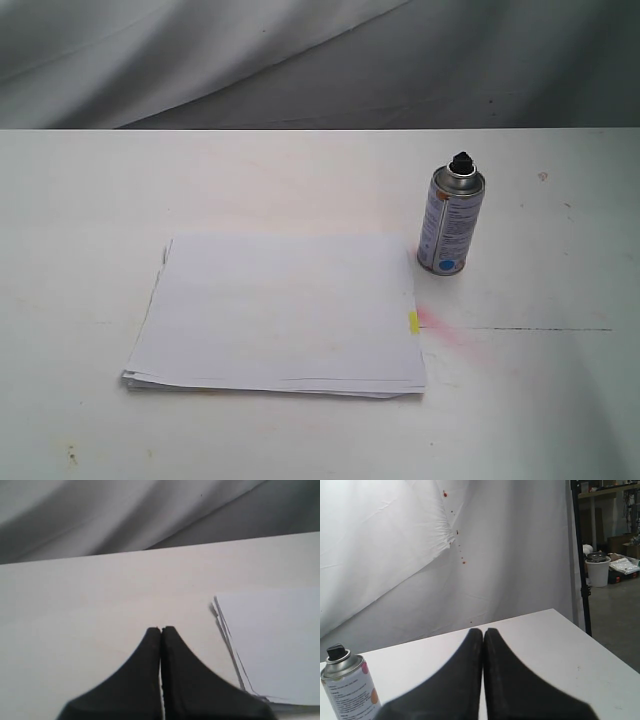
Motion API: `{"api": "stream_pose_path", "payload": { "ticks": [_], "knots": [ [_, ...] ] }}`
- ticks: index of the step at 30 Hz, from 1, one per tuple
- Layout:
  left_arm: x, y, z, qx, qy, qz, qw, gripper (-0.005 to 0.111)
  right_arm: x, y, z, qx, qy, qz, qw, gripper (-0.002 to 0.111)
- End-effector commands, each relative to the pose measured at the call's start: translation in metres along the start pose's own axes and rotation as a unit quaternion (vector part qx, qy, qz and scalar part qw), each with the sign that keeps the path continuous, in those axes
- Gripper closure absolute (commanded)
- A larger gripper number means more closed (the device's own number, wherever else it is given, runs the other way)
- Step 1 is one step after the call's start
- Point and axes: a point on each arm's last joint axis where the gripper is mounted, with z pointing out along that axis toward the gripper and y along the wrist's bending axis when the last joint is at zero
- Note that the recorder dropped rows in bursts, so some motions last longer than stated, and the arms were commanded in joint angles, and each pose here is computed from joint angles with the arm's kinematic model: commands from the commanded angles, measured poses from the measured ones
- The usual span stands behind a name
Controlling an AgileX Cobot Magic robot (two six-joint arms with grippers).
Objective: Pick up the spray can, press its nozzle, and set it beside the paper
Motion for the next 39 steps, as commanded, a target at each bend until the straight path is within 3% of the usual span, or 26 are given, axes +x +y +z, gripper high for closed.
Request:
{"api": "stream_pose_path", "payload": {
  "ticks": [1,32,39],
  "knots": [
    [-0.002,0.000,-0.006,0.000,-0.041,-0.003,0.999,0.107,0.001,-0.001,0.000,0.004,0.000,-0.002,1.000,0.108],
    [-0.004,0.000,-0.009,-0.002,-0.058,-0.003,0.998,0.107,0.002,-0.001,0.000,0.004,0.006,-0.002,1.000,0.108],
    [-0.004,0.000,-0.009,-0.002,-0.058,-0.004,0.998,0.107,0.027,0.000,-0.004,0.001,0.145,-0.004,0.989,0.108]
  ]
}}
